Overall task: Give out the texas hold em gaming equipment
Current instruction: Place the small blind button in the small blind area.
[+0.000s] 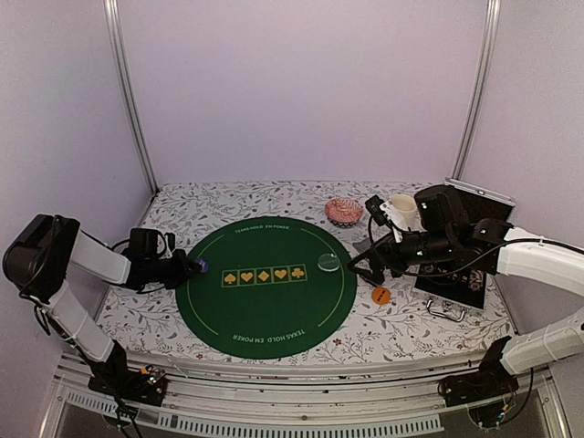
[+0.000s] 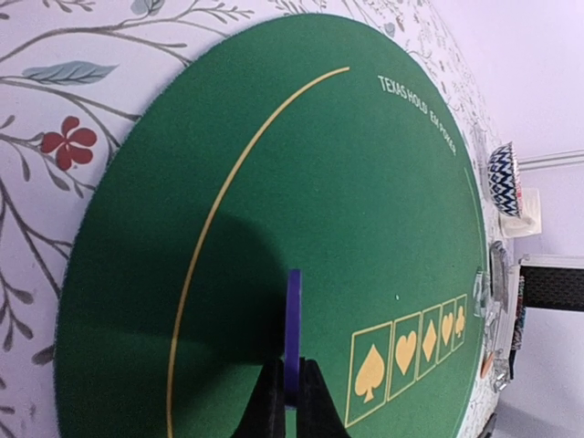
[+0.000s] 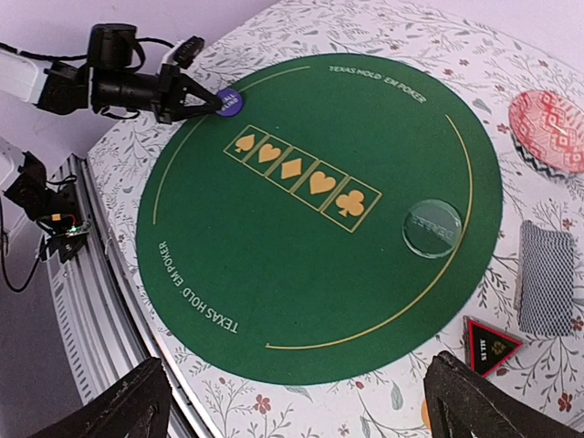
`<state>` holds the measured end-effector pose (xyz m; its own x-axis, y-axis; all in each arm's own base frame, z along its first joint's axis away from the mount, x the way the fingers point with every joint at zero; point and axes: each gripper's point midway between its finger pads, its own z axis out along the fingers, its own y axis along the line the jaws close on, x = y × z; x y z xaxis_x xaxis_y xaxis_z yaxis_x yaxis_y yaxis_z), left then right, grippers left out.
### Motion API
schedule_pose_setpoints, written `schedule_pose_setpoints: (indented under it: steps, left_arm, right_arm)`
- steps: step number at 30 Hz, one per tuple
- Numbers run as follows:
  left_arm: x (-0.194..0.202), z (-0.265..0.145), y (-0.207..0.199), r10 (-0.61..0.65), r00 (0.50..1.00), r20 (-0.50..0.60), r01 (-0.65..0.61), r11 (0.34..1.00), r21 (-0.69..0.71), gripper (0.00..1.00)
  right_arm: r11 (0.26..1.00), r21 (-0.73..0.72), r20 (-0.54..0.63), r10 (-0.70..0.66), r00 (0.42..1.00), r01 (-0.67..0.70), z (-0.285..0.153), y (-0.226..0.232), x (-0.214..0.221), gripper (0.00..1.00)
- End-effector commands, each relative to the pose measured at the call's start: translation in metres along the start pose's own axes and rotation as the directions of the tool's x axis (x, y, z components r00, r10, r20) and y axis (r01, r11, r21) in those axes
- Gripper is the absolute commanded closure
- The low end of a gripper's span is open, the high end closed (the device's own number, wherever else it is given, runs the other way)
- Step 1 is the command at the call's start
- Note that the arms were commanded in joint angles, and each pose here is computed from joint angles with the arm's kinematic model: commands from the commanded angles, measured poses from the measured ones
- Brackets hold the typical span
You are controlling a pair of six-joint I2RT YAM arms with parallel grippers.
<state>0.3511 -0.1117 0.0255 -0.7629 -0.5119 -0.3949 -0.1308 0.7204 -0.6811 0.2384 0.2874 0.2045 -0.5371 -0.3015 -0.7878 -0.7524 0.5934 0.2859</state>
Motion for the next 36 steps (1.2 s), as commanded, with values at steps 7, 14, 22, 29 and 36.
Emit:
schedule_pose_setpoints:
  steps: [7, 14, 22, 29, 36]
  left_arm:
    - [0.003, -0.013, 0.028, -0.02, 0.999, 0.03, 0.024, 0.991, -0.131, 0.61]
    - [-0.012, -0.033, 0.025, 0.028, 0.994, 0.103, -0.007, 0.981, -0.196, 0.35]
    - [-0.041, -0.065, -0.013, 0.185, 0.955, 0.232, -0.13, 0.964, -0.233, 0.23]
    - [-0.053, -0.077, -0.054, 0.332, 0.903, 0.272, -0.263, 0.929, -0.261, 0.18]
    - [-0.047, -0.071, -0.058, 0.359, 0.899, 0.25, -0.293, 0.919, -0.264, 0.18]
  right_arm:
    - [0.938, 0.306, -0.114, 0.206, 0.972, -0.163, -0.004, -0.056, 0.03, 0.01]
    - [0.899, 0.394, -0.151, 0.268, 0.952, -0.19, -0.005, -0.07, 0.043, 0.01]
    - [0.839, 0.498, -0.223, 0.367, 0.903, -0.218, -0.001, -0.088, 0.074, 0.01]
    - [0.83, 0.507, -0.281, 0.416, 0.865, -0.234, 0.023, -0.094, 0.094, 0.01]
    - [0.822, 0.528, -0.36, 0.445, 0.82, -0.214, 0.047, -0.107, 0.124, 0.01]
